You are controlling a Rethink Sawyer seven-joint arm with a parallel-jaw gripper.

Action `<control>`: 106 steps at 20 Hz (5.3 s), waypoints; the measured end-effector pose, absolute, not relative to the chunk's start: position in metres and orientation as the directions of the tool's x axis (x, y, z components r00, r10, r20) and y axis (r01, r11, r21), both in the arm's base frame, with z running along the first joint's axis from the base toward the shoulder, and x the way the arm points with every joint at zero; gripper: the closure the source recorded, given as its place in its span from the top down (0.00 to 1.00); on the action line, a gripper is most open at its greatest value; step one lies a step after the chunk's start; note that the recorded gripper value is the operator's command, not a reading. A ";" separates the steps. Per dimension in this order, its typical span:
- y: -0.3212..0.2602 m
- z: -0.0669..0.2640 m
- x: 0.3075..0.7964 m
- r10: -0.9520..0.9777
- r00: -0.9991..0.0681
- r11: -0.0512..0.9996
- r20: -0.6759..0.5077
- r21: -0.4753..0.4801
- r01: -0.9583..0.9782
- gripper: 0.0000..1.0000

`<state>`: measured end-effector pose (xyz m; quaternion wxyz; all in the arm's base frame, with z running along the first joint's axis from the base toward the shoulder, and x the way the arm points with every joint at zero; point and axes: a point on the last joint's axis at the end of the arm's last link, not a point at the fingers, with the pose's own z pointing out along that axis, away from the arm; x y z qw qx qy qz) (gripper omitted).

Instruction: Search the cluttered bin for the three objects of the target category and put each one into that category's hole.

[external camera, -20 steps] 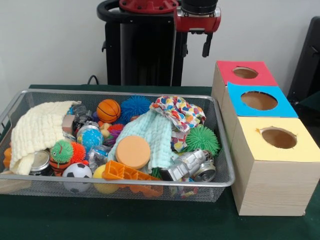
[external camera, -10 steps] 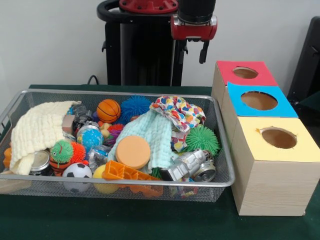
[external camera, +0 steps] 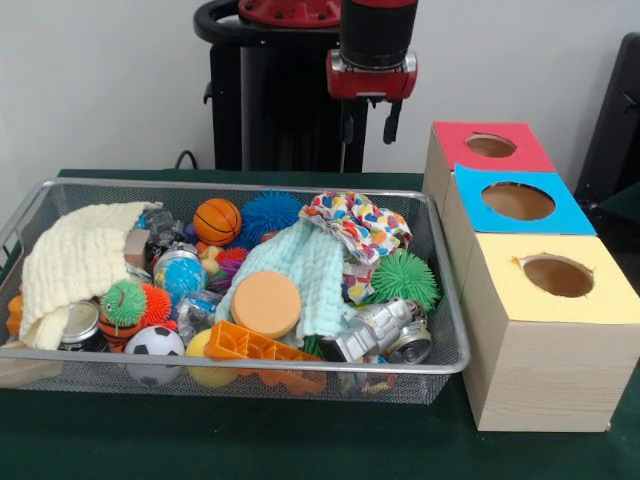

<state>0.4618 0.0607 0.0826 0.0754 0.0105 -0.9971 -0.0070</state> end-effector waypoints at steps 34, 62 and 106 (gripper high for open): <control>0.086 0.020 0.458 -0.091 -0.995 0.996 0.046 -0.020 -0.092 1.00; 0.043 0.052 0.510 -0.035 -0.996 0.997 -0.078 -0.076 -0.029 1.00; 0.048 0.076 0.551 0.067 -0.987 0.997 -0.145 -0.037 0.073 1.00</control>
